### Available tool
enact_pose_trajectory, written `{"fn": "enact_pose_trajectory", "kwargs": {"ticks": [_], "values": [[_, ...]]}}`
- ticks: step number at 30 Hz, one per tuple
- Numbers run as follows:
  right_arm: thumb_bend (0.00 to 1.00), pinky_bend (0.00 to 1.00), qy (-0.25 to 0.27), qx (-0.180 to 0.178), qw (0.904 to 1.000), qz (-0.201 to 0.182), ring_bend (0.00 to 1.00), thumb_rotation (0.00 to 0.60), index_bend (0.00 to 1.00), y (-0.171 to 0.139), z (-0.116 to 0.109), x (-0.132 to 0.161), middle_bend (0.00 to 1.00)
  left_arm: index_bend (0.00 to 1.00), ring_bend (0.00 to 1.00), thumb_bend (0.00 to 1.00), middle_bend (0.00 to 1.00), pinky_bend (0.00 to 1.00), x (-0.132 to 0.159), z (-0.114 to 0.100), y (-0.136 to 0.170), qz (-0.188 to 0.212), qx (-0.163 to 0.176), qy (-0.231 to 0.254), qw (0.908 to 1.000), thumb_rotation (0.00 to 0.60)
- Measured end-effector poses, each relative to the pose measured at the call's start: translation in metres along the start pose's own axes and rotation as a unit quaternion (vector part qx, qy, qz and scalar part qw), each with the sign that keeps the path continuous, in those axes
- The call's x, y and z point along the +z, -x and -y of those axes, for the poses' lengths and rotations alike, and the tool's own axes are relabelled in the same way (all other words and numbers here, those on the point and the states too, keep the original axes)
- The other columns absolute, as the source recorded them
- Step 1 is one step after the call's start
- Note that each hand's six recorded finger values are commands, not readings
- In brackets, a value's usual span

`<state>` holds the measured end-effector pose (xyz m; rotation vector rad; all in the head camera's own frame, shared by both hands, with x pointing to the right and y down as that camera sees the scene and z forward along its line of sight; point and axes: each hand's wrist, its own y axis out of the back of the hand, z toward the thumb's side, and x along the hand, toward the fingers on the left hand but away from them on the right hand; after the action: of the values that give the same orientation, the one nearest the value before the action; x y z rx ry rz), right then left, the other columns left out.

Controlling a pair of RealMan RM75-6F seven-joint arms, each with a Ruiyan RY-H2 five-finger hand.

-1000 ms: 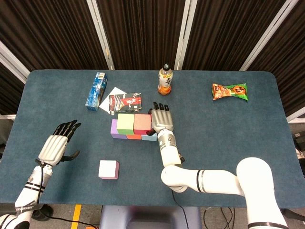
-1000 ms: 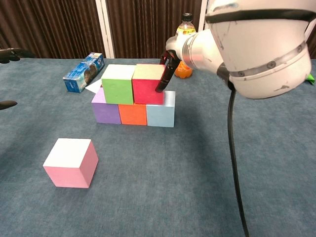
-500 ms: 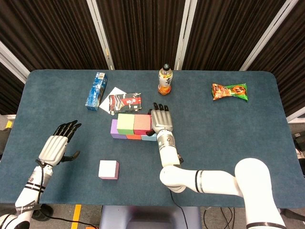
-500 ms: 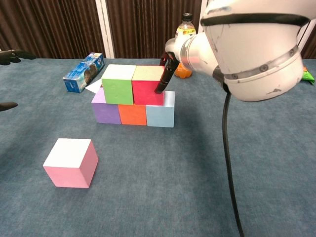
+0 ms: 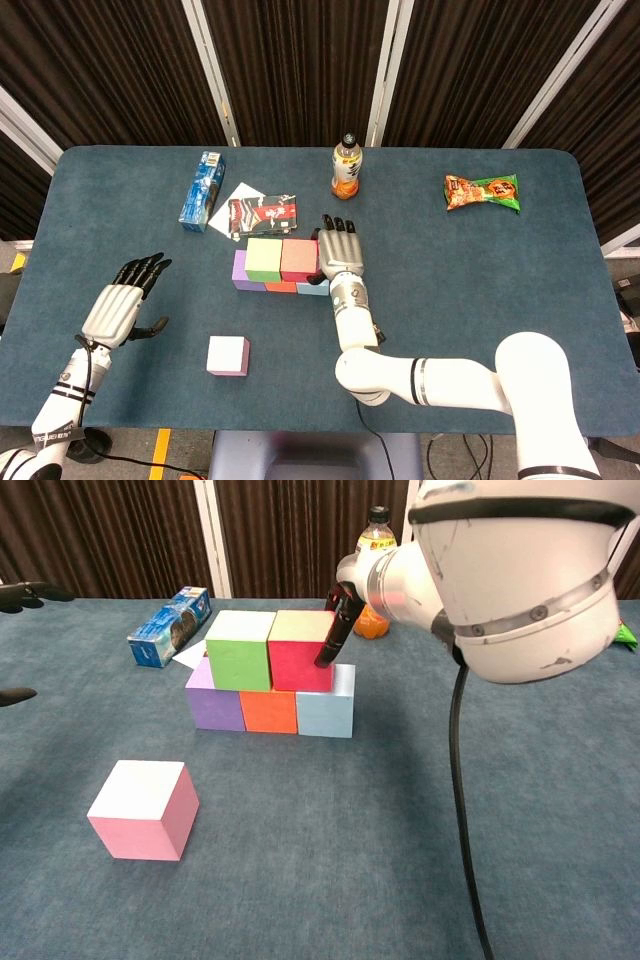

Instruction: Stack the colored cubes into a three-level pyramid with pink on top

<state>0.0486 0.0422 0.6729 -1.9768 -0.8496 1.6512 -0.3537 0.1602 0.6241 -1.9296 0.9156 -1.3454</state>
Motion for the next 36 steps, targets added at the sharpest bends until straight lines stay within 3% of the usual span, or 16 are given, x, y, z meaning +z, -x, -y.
{"fn": "enact_pose_trajectory", "kwargs": {"ticks": [27, 36], "values": [[0.28, 0.05, 0.015, 0.011, 0.9998, 0.007, 0.00, 0.600, 0.53, 0.0004, 0.0022, 0.0025, 0.14, 0.04, 0.00, 0.30, 0.00, 0.07, -0.0024, 0.0023, 0.0006, -0.003, -0.006, 0.002, 1.0000, 0.600], [0.28, 0.05, 0.013, 0.011, 0.9998, 0.004, 0.00, 0.600, 0.45, 0.0003, 0.0023, 0.0026, 0.14, 0.04, 0.00, 0.30, 0.00, 0.07, -0.0027, 0.0024, 0.0004, -0.004, -0.005, 0.002, 1.0000, 0.600]]}}
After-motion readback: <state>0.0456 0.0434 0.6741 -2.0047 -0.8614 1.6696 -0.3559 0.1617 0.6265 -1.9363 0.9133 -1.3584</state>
